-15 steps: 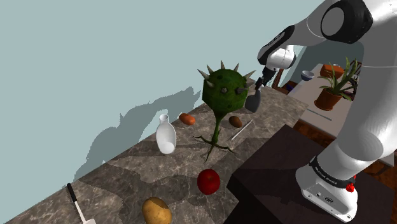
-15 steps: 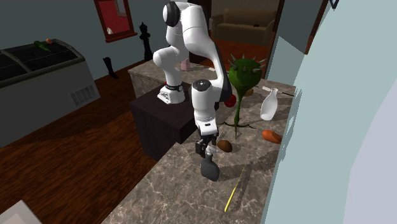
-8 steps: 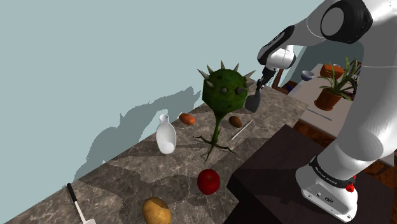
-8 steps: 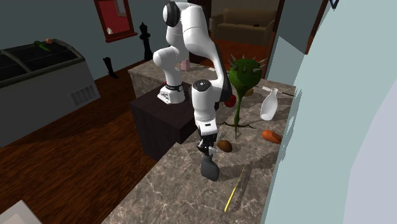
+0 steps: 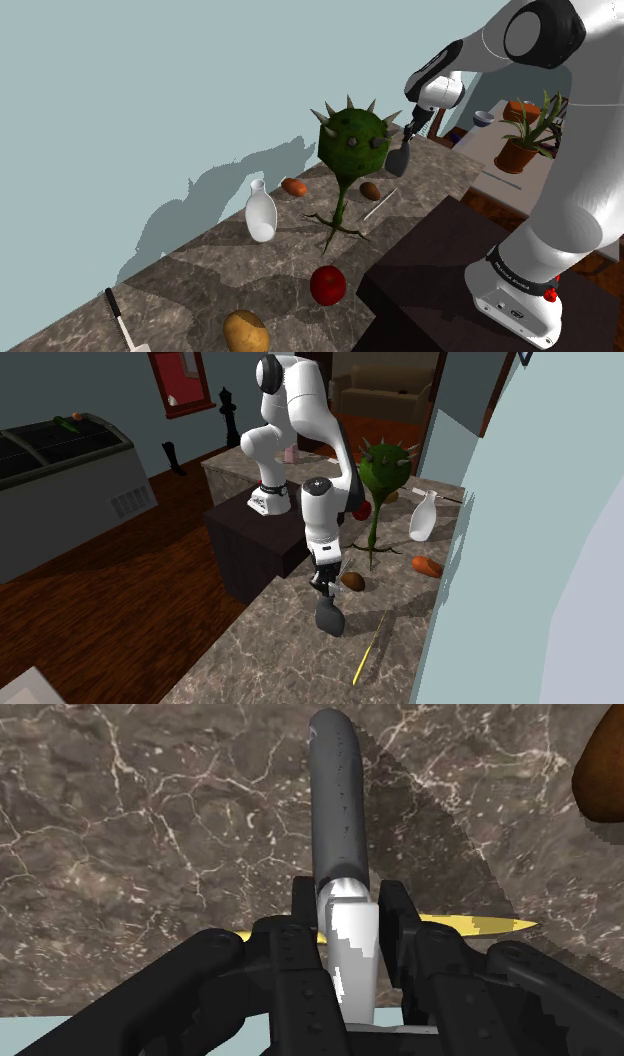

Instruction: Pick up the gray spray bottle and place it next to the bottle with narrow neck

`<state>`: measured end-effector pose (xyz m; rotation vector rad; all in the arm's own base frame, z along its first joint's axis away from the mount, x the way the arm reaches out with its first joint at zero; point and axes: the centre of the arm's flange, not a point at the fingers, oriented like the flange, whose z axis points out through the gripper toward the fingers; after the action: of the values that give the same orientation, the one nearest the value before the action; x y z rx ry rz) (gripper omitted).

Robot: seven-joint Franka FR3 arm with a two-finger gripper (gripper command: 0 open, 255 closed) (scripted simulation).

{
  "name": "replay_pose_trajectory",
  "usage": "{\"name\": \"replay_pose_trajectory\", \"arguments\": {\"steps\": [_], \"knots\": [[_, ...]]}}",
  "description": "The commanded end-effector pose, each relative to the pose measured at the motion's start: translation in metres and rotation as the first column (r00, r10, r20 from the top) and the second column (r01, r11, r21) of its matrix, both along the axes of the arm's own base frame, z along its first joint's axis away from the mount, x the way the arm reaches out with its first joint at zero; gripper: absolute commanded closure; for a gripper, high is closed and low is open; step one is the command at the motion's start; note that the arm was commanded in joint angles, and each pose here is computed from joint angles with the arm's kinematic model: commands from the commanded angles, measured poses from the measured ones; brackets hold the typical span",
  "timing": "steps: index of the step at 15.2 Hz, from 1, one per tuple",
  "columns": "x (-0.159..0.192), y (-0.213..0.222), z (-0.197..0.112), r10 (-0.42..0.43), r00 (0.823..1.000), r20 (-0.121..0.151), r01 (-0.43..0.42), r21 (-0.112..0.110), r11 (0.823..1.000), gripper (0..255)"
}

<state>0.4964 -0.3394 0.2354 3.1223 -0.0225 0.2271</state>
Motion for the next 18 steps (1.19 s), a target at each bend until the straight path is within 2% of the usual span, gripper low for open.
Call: {"name": "replay_pose_trajectory", "arguments": {"steps": [1, 18], "knots": [[0.0, 0.0, 0.005, 0.0, 1.0, 0.0, 0.0, 0.0, 1.0, 255], [0.0, 0.0, 0.095, 0.0, 1.0, 0.0, 0.0, 0.0, 1.0, 255]]}}
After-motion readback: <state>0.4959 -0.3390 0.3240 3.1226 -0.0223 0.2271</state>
